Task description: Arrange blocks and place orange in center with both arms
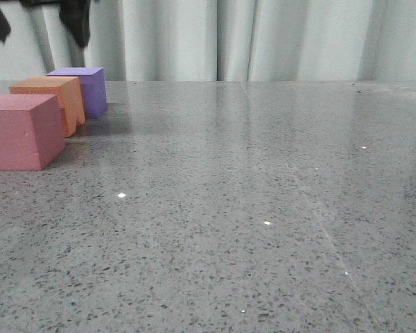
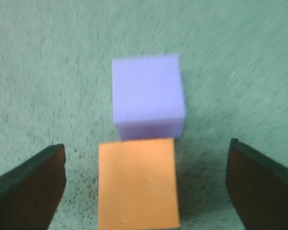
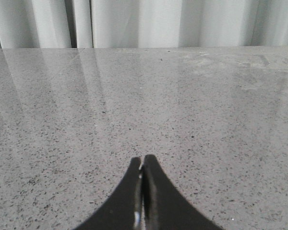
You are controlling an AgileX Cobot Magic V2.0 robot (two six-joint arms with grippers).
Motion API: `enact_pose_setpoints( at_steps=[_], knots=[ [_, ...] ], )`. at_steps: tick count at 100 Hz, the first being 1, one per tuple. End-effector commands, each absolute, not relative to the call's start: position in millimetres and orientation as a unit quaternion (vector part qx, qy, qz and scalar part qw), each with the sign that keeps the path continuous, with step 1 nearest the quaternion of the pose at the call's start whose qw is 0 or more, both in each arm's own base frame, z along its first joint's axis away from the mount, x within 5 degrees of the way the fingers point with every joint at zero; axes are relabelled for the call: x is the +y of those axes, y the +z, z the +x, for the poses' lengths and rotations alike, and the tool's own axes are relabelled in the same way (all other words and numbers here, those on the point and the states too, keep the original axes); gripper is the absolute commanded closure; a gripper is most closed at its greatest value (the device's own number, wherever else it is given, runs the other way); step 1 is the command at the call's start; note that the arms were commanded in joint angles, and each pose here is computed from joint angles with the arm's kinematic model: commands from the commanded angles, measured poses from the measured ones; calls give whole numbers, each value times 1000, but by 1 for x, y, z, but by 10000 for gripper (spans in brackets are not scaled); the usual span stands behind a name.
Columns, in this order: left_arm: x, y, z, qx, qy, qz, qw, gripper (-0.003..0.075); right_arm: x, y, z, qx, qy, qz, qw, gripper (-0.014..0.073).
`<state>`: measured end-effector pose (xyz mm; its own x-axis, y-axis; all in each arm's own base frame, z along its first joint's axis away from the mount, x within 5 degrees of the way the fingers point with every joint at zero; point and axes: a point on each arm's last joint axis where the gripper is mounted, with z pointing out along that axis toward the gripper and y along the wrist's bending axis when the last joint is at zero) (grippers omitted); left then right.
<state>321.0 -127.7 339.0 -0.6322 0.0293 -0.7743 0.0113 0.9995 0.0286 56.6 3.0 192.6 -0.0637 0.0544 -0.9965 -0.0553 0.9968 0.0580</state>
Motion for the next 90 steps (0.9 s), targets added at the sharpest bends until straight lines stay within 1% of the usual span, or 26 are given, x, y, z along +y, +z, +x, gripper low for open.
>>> enact_pose_setpoints(
  at_steps=[1, 14, 25, 30, 35, 39, 41, 44, 47, 49, 51, 53, 55, 56, 57, 59, 60, 63, 66, 90],
  knots=[
    [-124, 385, 302, 866, -29, 15, 498, 90, 3, 207, 54, 682, 40, -4, 730, 662],
    [-115, 405, 282, 852, -34, 20, 522, 90, 3, 207, 54, 682, 40, -4, 730, 662],
    [-108, 413, 267, 838, -42, 26, 543, 92, 3, 207, 54, 682, 40, -4, 730, 662],
    [-104, 414, 258, 832, -50, 29, 552, 106, 3, 207, 54, 682, 40, -4, 730, 662],
    [-100, 415, 248, 825, -58, 33, 561, 143, 3, 207, 54, 682, 40, -4, 730, 662],
    [-98, 411, 242, 823, -62, 38, 564, 198, 3, 207, 54, 682, 40, -4, 730, 662],
    [-95, 409, 236, 821, -65, 41, 566, 248, 3, 207, 54, 682, 40, -4, 730, 662],
    [-94, 406, 232, 820, -67, 43, 567, 292, 3, 207, 54, 682, 40, -4, 730, 662],
    [-91, 402, 225, 818, -69, 47, 569, 372, 3, 207, 54, 682, 40, -4, 730, 662],
    [-89, 401, 221, 816, -71, 48, 571, 406, 3, 207, 54, 682, 40, -4, 730, 662],
    [-86, 397, 215, 815, -72, 51, 572, 475, 3, 207, 54, 682, 40, -4, 730, 662],
    [-86, 394, 214, 817, -73, 53, 570, 510, 3, 207, 54, 682, 40, -4, 730, 662],
    [-83, 389, 209, 816, -74, 55, 570, 580, 3, 207, 54, 682, 40, -4, 730, 662],
    [-83, 389, 209, 816, -74, 55, 570, 580, 3, 207, 54, 682, 40, -4, 730, 662],
    [-81, 388, 204, 814, -75, 57, 573, 631, 3, 207, 54, 682, 40, -4, 730, 662],
    [-80, 384, 201, 815, -75, 59, 572, 665, 3, 207, 54, 682, 40, -4, 730, 662],
    [-79, 381, 198, 815, -76, 60, 572, 698, 3, 207, 54, 682, 40, -4, 730, 662],
    [-77, 378, 194, 814, -77, 62, 572, 743, 3, 207, 54, 682, 40, -4, 730, 662],
    [-73, 372, 187, 814, -78, 64, 572, 733, 3, 207, 54, 682, 40, -4, 730, 662],
    [-49, 336, 140, 808, -86, 69, 579, 733, 3, 207, 54, 682, 40, -4, 730, 662]
  ],
)
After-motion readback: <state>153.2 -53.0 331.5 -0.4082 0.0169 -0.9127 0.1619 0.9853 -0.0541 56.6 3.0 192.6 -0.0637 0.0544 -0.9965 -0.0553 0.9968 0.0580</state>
